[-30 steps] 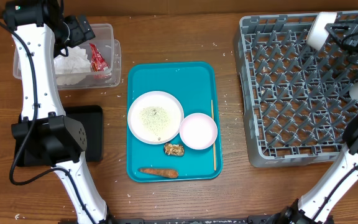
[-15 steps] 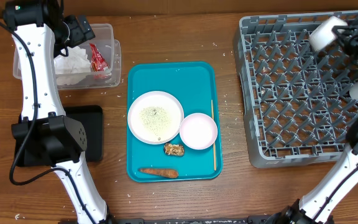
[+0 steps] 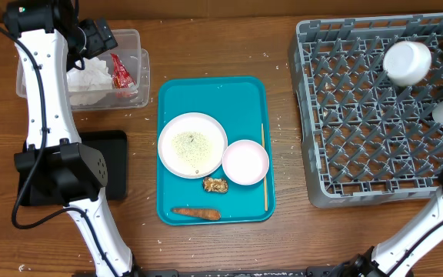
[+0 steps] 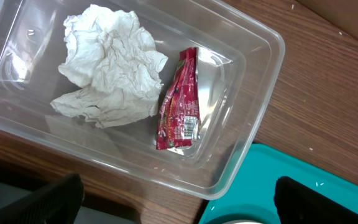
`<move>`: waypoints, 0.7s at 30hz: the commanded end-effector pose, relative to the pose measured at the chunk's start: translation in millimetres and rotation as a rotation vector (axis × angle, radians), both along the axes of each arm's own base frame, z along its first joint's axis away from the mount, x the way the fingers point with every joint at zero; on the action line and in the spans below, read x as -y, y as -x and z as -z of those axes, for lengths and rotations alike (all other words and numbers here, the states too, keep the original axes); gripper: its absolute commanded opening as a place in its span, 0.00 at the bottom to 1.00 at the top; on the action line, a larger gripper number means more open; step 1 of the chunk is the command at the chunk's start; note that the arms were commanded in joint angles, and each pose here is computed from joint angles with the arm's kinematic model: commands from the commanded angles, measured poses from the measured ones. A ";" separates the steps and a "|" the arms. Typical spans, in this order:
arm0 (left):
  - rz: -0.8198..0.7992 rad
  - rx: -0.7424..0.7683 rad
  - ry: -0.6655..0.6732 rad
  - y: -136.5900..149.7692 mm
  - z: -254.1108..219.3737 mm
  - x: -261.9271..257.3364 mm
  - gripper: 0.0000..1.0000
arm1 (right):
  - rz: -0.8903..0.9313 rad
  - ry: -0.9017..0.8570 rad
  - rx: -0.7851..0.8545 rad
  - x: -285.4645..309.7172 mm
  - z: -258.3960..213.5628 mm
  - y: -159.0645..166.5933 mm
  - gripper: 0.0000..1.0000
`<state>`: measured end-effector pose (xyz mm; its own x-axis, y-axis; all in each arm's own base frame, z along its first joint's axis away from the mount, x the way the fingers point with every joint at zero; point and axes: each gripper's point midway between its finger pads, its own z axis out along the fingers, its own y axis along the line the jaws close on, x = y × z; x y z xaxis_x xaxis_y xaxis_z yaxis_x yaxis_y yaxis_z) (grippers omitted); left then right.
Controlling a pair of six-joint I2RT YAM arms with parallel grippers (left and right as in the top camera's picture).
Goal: Sort waste into correct bins and load items into the dishwasher
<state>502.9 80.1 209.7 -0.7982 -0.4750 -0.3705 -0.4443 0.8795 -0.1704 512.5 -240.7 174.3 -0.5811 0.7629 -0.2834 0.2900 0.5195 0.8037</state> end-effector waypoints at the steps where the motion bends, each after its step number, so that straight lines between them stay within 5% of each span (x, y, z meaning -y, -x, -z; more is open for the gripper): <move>1: 0.002 -0.011 0.005 -1.8 6.0 3.9 1.00 | 0.152 0.265 -0.010 28.5 -65.2 19.9 0.33; 7: 0.004 -0.011 0.005 -1.9 6.0 4.7 1.00 | 0.105 0.366 -0.045 6.6 -78.5 29.1 0.33; 16: 0.003 -0.011 0.005 -1.8 6.0 4.3 1.00 | 0.019 0.656 -0.323 -46.2 -7.6 4.3 0.04; 21: 0.003 -0.011 0.005 -1.8 6.0 4.3 1.00 | -0.009 0.720 -0.403 -59.3 31.8 -9.0 0.04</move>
